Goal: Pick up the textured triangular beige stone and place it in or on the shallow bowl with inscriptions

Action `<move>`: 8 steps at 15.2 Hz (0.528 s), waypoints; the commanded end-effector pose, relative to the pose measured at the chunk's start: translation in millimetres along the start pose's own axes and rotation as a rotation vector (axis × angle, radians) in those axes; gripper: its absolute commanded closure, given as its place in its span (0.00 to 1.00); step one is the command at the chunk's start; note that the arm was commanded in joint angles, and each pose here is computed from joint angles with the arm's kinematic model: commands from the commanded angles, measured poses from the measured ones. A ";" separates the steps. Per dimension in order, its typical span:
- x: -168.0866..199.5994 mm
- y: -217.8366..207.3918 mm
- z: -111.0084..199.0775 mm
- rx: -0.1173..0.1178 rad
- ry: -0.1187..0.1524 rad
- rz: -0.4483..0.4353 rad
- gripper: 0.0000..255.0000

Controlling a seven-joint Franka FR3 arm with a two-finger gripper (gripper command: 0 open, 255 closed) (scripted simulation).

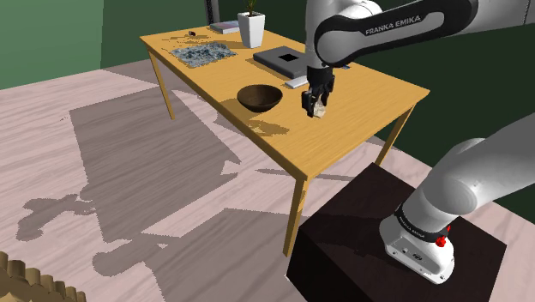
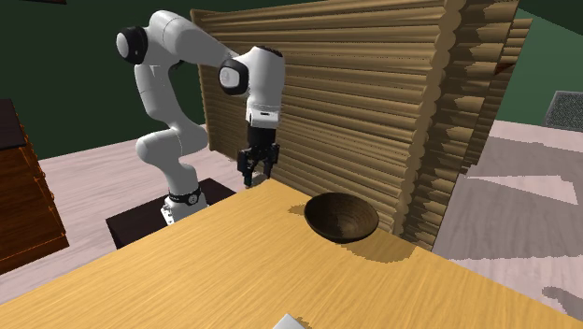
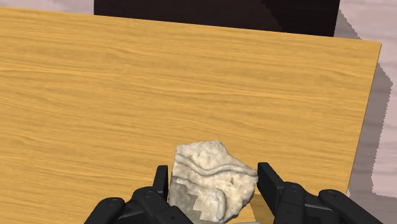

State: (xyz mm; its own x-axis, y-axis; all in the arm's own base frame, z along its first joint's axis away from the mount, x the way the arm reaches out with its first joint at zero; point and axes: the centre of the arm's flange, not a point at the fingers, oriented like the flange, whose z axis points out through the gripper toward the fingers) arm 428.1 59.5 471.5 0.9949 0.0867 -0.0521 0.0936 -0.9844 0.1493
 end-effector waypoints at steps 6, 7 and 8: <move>-0.7 4.9 -35.9 0.000 0.000 0.000 1.00; -1.0 5.7 -41.1 0.000 0.000 0.000 1.00; -1.3 6.5 -46.3 0.000 0.000 0.000 1.00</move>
State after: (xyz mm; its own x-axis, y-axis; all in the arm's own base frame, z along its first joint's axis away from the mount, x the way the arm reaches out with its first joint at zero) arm 428.2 59.2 512.8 0.9949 0.0867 -0.0523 0.0936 -0.9843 0.1494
